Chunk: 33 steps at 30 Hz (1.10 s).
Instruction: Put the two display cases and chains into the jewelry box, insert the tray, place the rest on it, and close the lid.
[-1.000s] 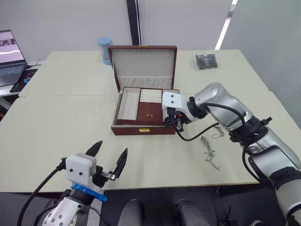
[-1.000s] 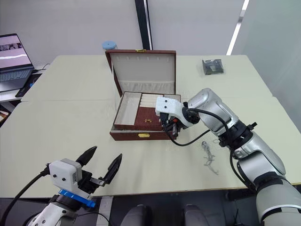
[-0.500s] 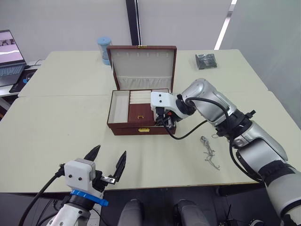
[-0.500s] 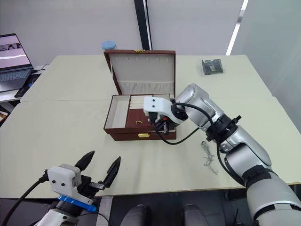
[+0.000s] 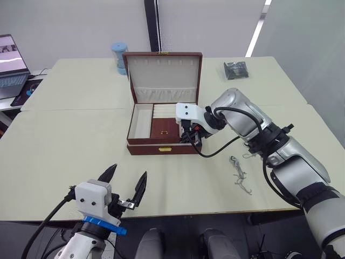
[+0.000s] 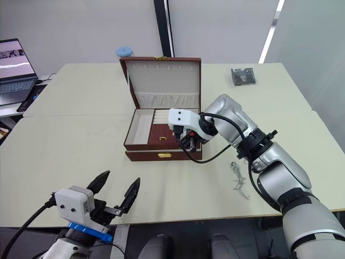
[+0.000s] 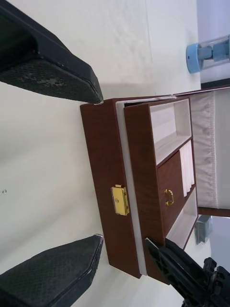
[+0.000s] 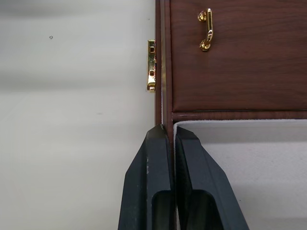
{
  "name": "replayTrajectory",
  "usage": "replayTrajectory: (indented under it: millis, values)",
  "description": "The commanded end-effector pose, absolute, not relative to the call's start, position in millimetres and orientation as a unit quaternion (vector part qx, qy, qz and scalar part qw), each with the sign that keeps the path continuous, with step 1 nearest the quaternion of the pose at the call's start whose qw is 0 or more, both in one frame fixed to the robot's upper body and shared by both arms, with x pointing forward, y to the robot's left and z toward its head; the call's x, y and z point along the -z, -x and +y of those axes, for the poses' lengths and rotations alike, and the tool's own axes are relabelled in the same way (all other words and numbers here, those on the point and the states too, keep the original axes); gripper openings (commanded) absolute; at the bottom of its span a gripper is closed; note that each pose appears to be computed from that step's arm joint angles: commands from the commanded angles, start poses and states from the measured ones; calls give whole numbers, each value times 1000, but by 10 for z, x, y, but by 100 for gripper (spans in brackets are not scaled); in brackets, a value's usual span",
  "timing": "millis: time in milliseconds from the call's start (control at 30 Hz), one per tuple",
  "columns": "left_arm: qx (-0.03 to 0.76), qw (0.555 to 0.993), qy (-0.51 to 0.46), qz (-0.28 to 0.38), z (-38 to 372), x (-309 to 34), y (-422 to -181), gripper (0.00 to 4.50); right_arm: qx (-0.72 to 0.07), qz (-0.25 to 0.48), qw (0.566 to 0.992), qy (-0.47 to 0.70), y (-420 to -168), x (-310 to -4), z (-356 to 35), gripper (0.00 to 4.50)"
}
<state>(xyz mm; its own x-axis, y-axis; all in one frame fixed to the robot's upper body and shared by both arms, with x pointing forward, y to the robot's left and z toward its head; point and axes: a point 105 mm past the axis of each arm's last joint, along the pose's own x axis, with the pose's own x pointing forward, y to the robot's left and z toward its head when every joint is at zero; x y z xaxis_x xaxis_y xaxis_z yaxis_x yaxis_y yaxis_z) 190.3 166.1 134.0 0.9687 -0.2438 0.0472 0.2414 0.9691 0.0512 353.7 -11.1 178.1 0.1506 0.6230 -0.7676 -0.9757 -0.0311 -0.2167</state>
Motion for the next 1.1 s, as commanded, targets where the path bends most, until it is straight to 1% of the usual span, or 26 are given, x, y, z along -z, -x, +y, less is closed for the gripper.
replayTrajectory:
  millis: [33, 167, 333, 467, 633, 700, 733, 800, 900, 933, 967, 1100]
  values:
    - [130, 990, -29, -51, 1615, -1498, -1904, 450, -596, 204, 674, 385, -3600, -1964, -113, 2]
    - [132, 989, -30, -51, 1633, -1520, -1951, 450, -594, 204, 677, 383, -3614, -1957, -101, 2]
    - [138, 989, -28, -46, 1576, -1511, -1935, 450, -590, 203, 682, 380, -3640, -1950, -79, 2]
    - [137, 989, -31, -44, 1619, -1496, -1948, 450, -593, 206, 680, 379, -3631, -1937, -73, 2]
    - [138, 989, -29, -41, 1578, -1477, -1919, 450, -599, 204, 676, 378, -3605, -1948, -66, 2]
    - [137, 989, -30, -42, 1602, -1483, -1929, 450, -601, 202, 678, 371, -3595, -1985, -64, 54]
    - [136, 989, -30, -43, 1605, -1486, -1930, 450, -601, 202, 681, 365, -3593, -2011, -65, 65]
    - [136, 989, -30, -43, 1595, -1490, -1925, 450, -604, 199, 687, 352, -3589, -2068, -69, 120]
    - [137, 989, -31, -44, 1609, -1491, -1942, 450, -605, 190, 697, 334, -3602, -2127, -68, 183]
    - [139, 989, -31, -44, 1605, -1494, -1951, 450, -606, 189, 701, 325, -3608, -2138, -77, 212]
    - [141, 989, -31, -45, 1603, -1495, -1960, 450, -607, 180, 708, 313, -3615, -2160, -66, 234]
    - [147, 988, -32, -47, 1613, -1495, -1998, 450, -622, 127, 737, 232, -3621, -2288, 21, 352]
